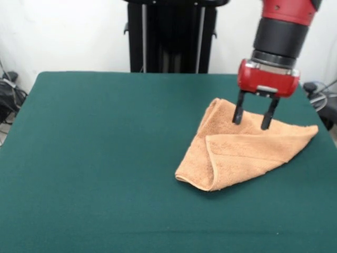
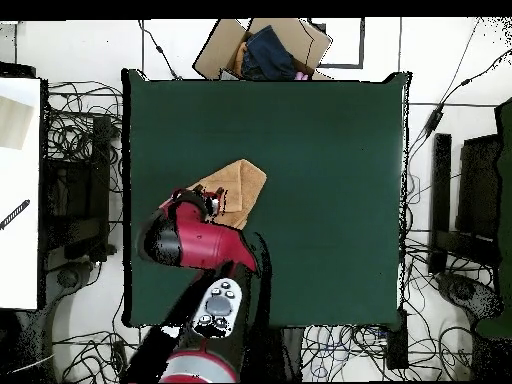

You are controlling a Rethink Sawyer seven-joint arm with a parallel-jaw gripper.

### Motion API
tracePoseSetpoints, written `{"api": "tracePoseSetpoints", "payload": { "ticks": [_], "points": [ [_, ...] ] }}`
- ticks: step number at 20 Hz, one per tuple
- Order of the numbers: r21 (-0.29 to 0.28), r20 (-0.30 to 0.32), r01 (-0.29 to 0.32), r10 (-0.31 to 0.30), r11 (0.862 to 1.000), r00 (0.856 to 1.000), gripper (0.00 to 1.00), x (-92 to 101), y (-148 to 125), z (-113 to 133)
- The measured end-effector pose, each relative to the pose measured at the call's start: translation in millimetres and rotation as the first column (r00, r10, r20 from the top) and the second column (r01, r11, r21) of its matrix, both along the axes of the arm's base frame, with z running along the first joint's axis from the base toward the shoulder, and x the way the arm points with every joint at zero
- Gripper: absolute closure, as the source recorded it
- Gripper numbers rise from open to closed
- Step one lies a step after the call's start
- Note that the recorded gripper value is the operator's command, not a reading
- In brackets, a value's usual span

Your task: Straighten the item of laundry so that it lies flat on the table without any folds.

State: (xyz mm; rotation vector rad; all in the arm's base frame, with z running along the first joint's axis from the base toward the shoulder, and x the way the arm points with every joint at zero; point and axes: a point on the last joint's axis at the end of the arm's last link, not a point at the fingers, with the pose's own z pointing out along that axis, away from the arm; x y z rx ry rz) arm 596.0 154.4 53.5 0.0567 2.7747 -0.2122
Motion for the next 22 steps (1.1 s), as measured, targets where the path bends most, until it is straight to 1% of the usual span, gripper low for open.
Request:
{"api": "tracePoseSetpoints", "payload": {
  "ticks": [1, 2, 5, 7, 10, 15, 18, 22],
  "points": [
    [0.005, 0.006, 0.002, -0.002, 1.0, 1.0, 0.0, -0.3, -2.1, -0.9],
    [0.021, 0.02, 0.003, -0.004, 1.0, 1.0, 0.0, -2.9, -4.5, -4.9],
    [0.043, 0.027, -0.007, 0.006, 0.999, 1.0, 0.0, -9.2, -0.7, -10.3],
    [0.057, 0.028, -0.015, 0.014, 0.998, 1.0, 0.0, -12.5, 4.2, -12.4],
    [0.088, 0.023, -0.039, 0.037, 0.995, 0.999, 0.0, -21.7, 19.8, -16.4],
    [0.131, 0.019, -0.083, 0.082, 0.988, 0.996, 0.0, -33.3, 39.4, -23.8],
    [0.152, 0.026, -0.101, 0.098, 0.983, 0.995, 0.0, -36.3, 43.8, -26.9],
    [0.187, 0.055, -0.129, 0.121, 0.974, 0.991, 0.0, -39.9, 45.4, -30.0]
  ]
}}
